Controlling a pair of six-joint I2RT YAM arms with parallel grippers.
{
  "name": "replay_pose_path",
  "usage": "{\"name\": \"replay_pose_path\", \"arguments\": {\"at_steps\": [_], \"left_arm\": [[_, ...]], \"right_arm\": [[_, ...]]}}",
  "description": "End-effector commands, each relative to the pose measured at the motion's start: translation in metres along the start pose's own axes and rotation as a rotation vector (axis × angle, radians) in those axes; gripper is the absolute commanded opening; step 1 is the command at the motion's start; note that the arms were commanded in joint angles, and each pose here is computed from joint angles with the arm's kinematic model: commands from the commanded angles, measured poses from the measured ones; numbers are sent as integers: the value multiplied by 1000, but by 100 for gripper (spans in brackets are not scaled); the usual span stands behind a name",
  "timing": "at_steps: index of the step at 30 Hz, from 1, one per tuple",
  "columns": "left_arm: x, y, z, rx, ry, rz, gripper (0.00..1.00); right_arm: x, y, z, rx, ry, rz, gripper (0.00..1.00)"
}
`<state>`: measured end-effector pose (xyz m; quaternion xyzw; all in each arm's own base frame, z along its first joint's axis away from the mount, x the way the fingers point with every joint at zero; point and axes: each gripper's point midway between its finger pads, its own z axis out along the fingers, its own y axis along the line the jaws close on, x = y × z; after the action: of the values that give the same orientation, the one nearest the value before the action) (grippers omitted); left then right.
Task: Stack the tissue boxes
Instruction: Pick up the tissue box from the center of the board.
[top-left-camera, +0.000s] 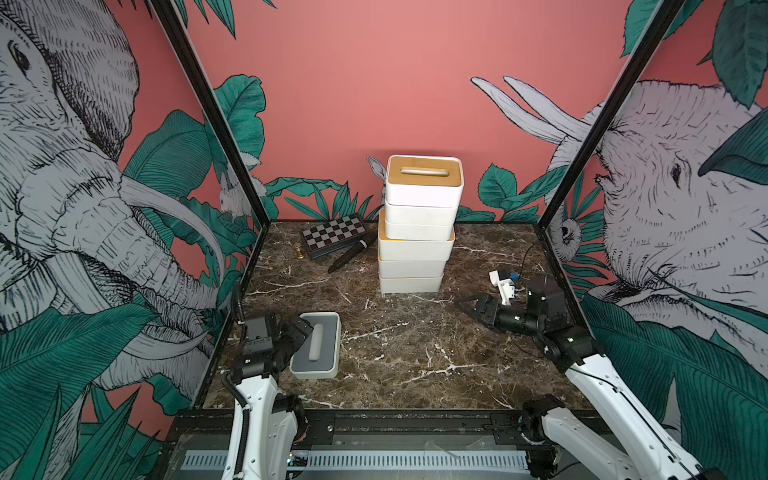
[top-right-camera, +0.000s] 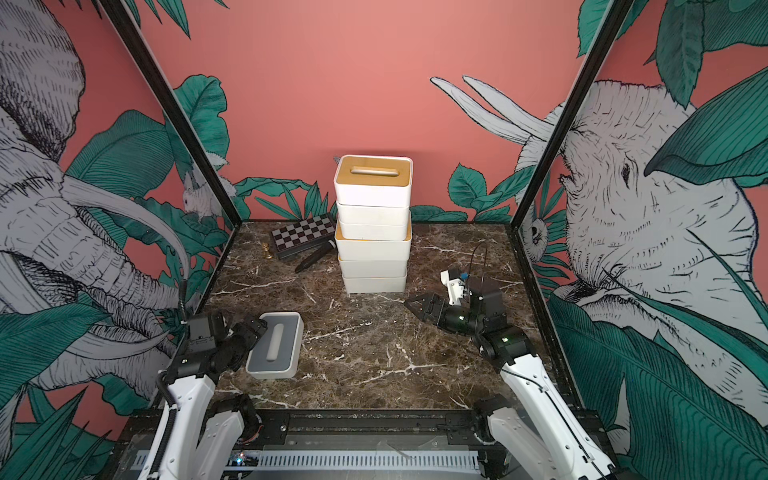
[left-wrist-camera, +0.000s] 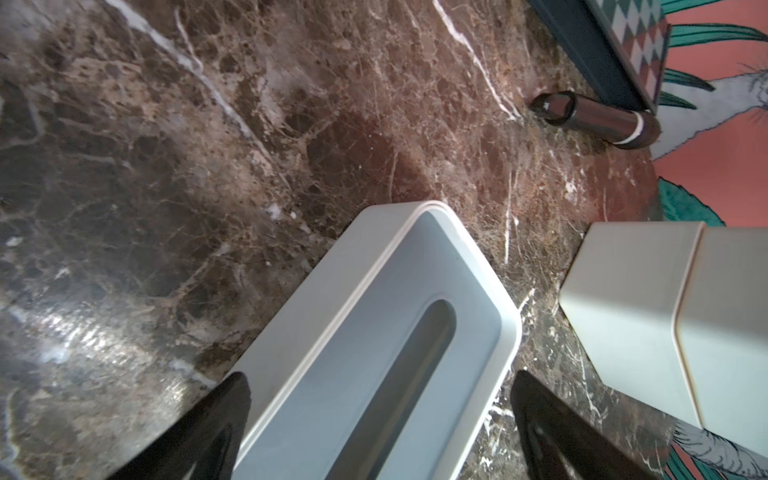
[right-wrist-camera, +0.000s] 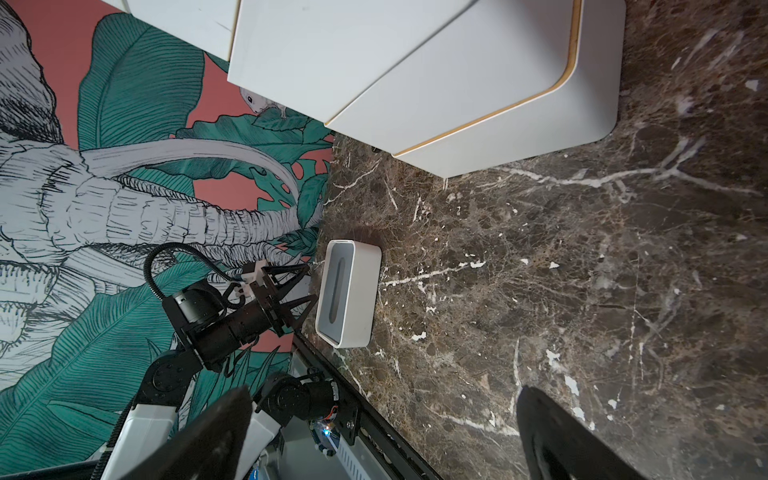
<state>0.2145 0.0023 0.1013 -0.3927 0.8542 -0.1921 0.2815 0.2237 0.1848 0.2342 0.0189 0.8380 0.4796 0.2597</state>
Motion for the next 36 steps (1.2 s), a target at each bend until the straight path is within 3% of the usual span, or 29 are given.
{"name": "replay_pose_path", "arguments": {"at_steps": [1,17,26,31,36], "left_arm": [[18,2,4,23,74,-7,99],[57,3,-14,117,151,-62,100],[73,-8,-9,146,182,-34,100],[80,-22,-7,134,187,39,100],[54,-24,-28,7,104,180,99]], "right_arm": [[-4,9,3,-43,-12,-16,99],[1,9,2,-44,-10,-14,99],[2,13,5,-51,-3,-17,99],[4,14,5,-51,1,-15,99],[7,13,3,-45,4,-12,99]]}}
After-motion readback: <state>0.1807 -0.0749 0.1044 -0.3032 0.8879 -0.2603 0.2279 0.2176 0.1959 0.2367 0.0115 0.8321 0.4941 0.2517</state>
